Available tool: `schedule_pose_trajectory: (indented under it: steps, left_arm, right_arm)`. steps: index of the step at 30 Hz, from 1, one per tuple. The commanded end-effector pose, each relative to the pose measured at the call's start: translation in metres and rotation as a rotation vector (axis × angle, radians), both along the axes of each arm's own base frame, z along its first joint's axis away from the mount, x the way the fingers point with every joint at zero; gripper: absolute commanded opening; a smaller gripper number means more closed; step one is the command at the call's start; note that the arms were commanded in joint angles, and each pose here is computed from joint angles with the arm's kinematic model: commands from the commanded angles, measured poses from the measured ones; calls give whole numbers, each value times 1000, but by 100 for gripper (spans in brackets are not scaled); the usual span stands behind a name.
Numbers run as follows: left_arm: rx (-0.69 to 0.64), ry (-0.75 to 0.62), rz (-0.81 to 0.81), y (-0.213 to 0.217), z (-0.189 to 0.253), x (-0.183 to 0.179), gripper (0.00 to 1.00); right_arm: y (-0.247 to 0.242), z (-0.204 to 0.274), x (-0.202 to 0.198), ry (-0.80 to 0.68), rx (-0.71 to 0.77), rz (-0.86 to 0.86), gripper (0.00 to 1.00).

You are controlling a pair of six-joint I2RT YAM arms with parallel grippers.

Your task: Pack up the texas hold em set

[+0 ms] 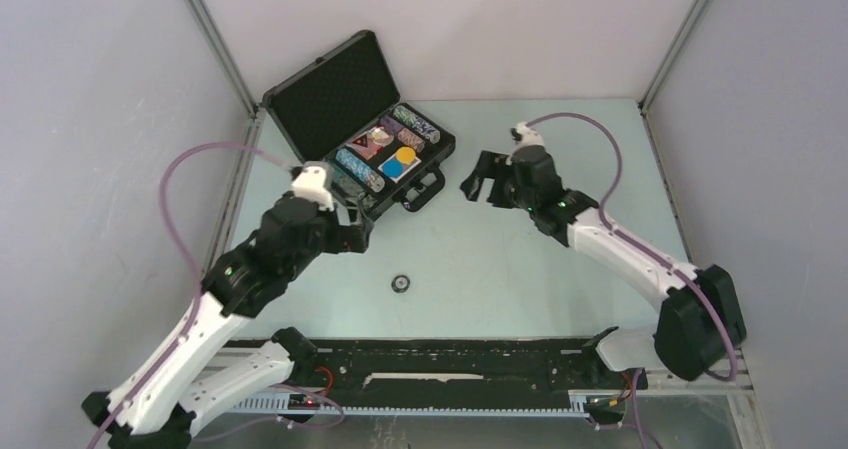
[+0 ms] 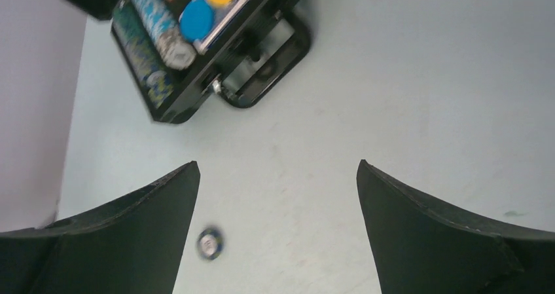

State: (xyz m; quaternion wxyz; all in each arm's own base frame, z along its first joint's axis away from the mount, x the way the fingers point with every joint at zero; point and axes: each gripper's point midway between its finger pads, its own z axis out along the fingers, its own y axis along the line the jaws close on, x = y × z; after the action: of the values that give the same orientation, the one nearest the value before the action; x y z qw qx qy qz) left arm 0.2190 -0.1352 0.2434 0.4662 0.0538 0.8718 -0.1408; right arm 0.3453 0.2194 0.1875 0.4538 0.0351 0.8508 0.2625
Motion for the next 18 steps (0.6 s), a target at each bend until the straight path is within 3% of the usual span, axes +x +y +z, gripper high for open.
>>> schedule_pose_trajectory:
  steps: [1,3,6,8,13,18]
  left_arm:
    - [18,-234,103,27,31,20,96]
    - [-38,-287,133,36,49,20,96]
    - [-92,-334,141,46,59,15,96]
    - [-98,-356,158,55,57,10,97]
    - [-111,-365,143,59,48,-1,96]
    - [-128,-386,127,57,54,-6,96]
  right_arm:
    - [51,-26,-44,356,3,109,100]
    - [78,-37,-65,528,-7,161,100]
    - [101,-76,-96,814,-79,75,100]
    - [120,-87,-110,928,-117,8,100]
    - [158,-103,-138,1067,-233,-102,100]
    - [168,-120,-152,1123,-236,-229,99]
